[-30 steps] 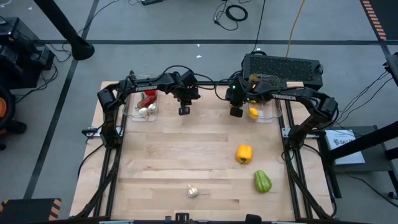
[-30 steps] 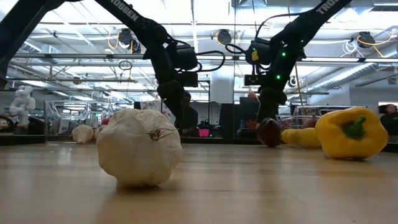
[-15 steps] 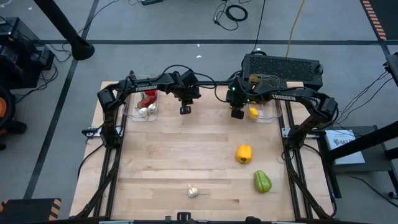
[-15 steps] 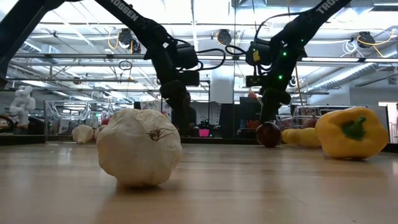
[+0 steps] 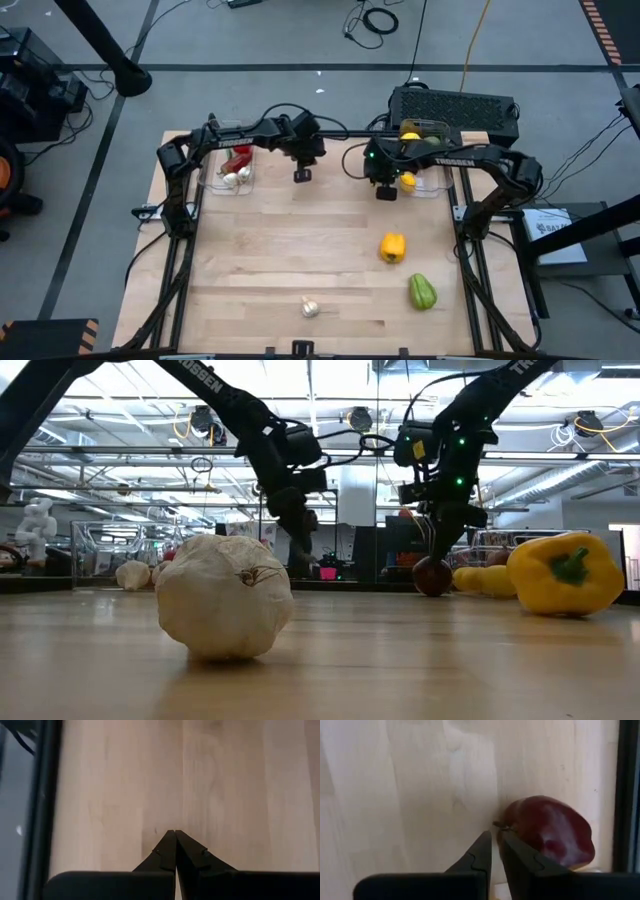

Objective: Sort produce into baskets
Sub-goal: Put the apple into the right transparent bin

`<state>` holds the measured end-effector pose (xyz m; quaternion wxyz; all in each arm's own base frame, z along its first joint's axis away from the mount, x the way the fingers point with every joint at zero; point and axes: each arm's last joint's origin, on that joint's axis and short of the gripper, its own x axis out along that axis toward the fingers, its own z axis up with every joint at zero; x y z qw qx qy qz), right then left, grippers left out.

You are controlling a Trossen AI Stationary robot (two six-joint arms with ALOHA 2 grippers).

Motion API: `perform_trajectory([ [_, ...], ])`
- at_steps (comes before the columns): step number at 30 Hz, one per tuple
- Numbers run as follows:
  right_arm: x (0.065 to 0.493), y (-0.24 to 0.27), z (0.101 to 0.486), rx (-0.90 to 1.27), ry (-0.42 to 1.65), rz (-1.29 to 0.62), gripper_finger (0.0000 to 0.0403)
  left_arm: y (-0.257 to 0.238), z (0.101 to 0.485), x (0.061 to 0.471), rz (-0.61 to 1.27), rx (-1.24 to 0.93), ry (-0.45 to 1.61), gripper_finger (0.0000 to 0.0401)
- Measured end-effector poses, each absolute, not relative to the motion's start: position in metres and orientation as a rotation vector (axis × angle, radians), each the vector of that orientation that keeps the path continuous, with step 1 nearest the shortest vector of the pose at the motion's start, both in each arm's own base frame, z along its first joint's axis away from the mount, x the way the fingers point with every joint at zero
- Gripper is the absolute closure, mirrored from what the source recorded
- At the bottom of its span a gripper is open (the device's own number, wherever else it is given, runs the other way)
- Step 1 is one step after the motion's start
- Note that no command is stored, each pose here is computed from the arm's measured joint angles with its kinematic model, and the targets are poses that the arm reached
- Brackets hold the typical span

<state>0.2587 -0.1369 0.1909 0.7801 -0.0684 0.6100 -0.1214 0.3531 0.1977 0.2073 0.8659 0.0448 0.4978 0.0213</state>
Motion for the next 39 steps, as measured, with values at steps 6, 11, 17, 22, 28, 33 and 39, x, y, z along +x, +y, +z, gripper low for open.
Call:
perform_trajectory([
  [6, 0.263, -0.129, 0.191, -0.115, 1.304, -0.326, 0.0339, 0.195, 0.210, 0.361, 0.048, 0.135, 0.984, 0.0399],
  [11, 0.266, -0.120, 0.191, 0.074, 1.268, -0.348, 0.0308, 0.204, 0.214, 0.362, 0.073, 0.251, 0.946, 0.0399],
  [17, 0.263, -0.116, 0.183, 0.061, 1.290, -0.474, 0.0295, 0.217, 0.216, 0.358, 0.041, 0.406, 0.931, 0.0399],
  [22, 0.257, -0.121, 0.174, 0.236, 1.228, -0.653, 0.0296, 0.224, 0.213, 0.349, 0.013, 0.424, 0.984, 0.0399],
  [28, 0.261, -0.124, 0.176, 0.450, 1.082, -0.815, 0.0295, 0.224, 0.210, 0.344, 0.022, 0.350, 1.025, 0.0399],
  [33, 0.261, -0.125, 0.176, 0.564, 1.011, -0.928, 0.0285, 0.221, 0.211, 0.346, 0.027, 0.325, 1.013, 0.0399],
  [39, 0.258, -0.124, 0.175, 0.583, 1.007, -1.001, 0.0254, 0.213, 0.207, 0.345, 0.027, 0.225, 1.064, 0.0399],
])
